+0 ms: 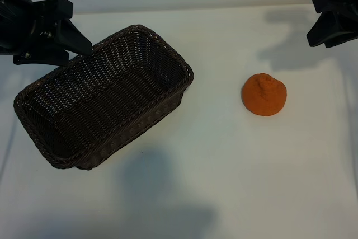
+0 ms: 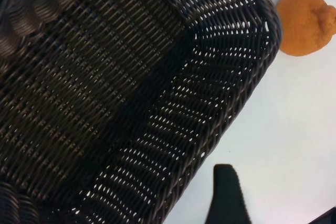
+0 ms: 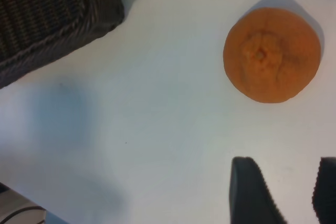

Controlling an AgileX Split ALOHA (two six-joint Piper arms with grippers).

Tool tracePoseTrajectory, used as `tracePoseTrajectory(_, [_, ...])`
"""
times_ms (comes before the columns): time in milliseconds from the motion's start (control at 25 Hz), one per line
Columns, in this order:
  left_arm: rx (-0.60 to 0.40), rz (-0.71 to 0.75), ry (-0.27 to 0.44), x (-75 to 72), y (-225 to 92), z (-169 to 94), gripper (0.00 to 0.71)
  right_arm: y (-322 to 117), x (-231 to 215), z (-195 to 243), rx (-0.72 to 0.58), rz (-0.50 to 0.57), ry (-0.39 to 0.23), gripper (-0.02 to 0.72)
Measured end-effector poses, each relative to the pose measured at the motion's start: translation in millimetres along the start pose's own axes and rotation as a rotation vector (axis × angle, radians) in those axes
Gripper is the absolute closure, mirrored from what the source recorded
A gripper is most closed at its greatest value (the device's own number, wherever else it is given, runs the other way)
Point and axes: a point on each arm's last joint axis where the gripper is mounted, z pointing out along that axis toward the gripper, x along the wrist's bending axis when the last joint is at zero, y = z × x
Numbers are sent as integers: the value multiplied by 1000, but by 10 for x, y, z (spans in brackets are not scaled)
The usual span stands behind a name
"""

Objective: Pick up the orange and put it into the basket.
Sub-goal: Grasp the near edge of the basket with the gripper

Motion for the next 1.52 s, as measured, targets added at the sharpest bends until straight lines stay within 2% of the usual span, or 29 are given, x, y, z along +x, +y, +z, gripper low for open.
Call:
tracePoseTrajectory(240, [-5, 3, 9, 8, 4, 0, 185, 0, 0, 0, 0, 0, 0, 379])
tracePoseTrajectory(400, [14, 23, 61, 55, -12, -3, 185, 0, -1, 0, 0, 0, -1, 379])
tracePoseTrajectory(600, [111, 40, 124, 114, -98, -14, 185, 0, -1, 0, 0, 0, -1, 379])
tracePoseTrajectory(720, [107, 33, 156, 127, -115, -48, 185, 0, -1, 0, 0, 0, -1, 379])
tracePoseTrajectory(960, [-2, 1, 195, 41, -253, -372, 185, 0, -2, 0, 0, -1, -2, 379])
tracePoseTrajectory(1160, [-138, -105, 329, 187, -391, -759, 185, 0, -2, 0, 0, -1, -2, 379])
tracePoseTrajectory(1320, [-256, -177, 406, 223, -560, -1055, 185, 0, -2, 0, 0, -1, -2, 379])
tracePoseTrajectory(1400, [-274, -210, 432, 264, -624, -1098, 185, 0, -2, 0, 0, -1, -2, 379])
tracePoseTrajectory(1520, [-210, -271, 478, 442, -710, -953, 185, 0, -2, 0, 0, -1, -2, 379])
